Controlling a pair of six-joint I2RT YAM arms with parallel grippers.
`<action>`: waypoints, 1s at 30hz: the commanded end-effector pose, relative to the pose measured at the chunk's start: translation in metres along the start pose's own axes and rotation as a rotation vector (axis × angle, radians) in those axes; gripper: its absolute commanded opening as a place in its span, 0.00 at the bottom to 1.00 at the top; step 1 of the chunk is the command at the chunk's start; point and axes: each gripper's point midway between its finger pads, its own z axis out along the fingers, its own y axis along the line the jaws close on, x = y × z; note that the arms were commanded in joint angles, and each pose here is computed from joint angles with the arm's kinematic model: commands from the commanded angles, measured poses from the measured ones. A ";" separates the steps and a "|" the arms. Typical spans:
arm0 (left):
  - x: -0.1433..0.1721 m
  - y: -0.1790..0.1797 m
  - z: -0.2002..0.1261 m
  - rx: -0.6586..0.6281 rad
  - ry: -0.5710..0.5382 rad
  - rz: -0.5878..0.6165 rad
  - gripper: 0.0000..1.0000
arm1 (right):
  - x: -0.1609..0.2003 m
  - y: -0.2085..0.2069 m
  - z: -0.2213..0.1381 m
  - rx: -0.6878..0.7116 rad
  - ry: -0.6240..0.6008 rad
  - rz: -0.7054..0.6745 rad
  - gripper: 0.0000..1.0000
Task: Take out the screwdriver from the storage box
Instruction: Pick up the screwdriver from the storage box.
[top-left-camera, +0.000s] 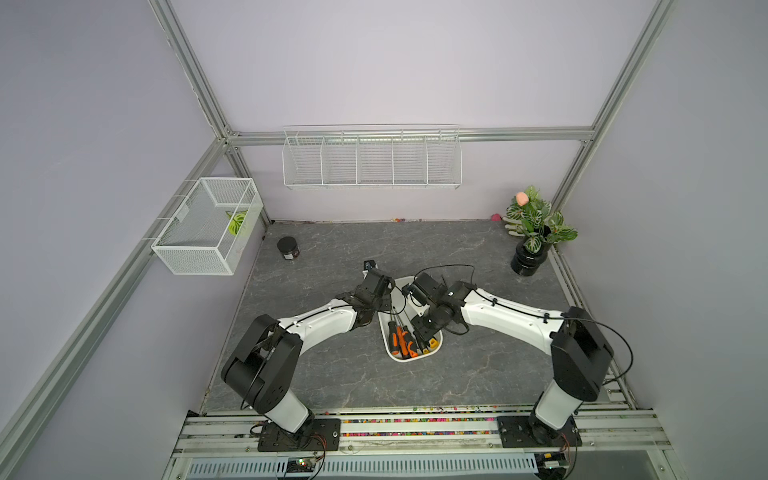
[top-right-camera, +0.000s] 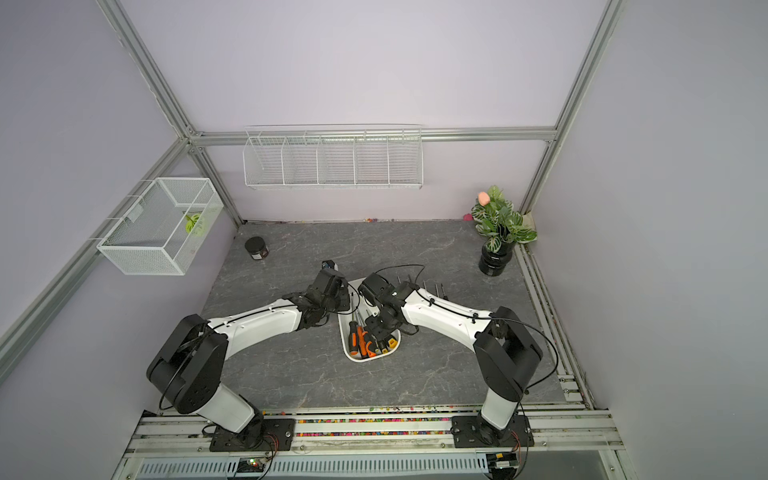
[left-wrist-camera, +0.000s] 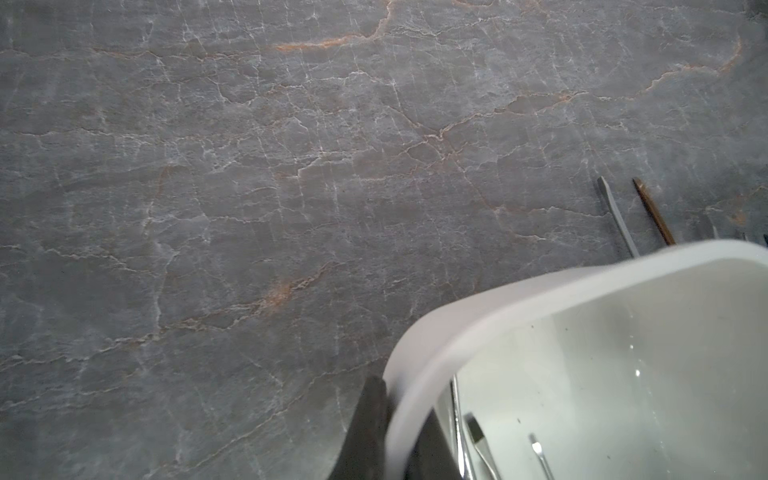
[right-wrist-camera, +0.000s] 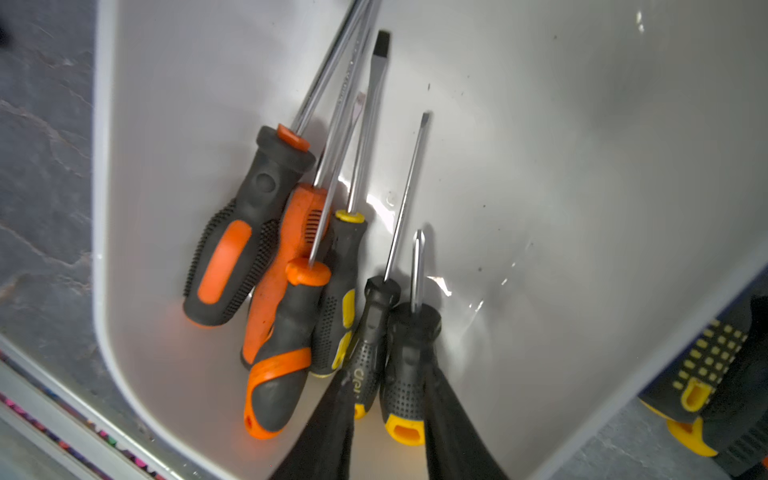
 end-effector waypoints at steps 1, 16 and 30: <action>0.002 0.001 0.000 -0.016 -0.002 0.028 0.00 | 0.007 -0.009 0.008 0.053 0.065 -0.044 0.34; 0.001 0.001 -0.001 -0.020 -0.004 0.027 0.00 | 0.032 -0.027 0.034 0.024 0.176 -0.029 0.35; 0.003 0.003 0.001 -0.028 0.001 0.028 0.00 | 0.050 -0.031 0.031 0.019 0.250 -0.064 0.36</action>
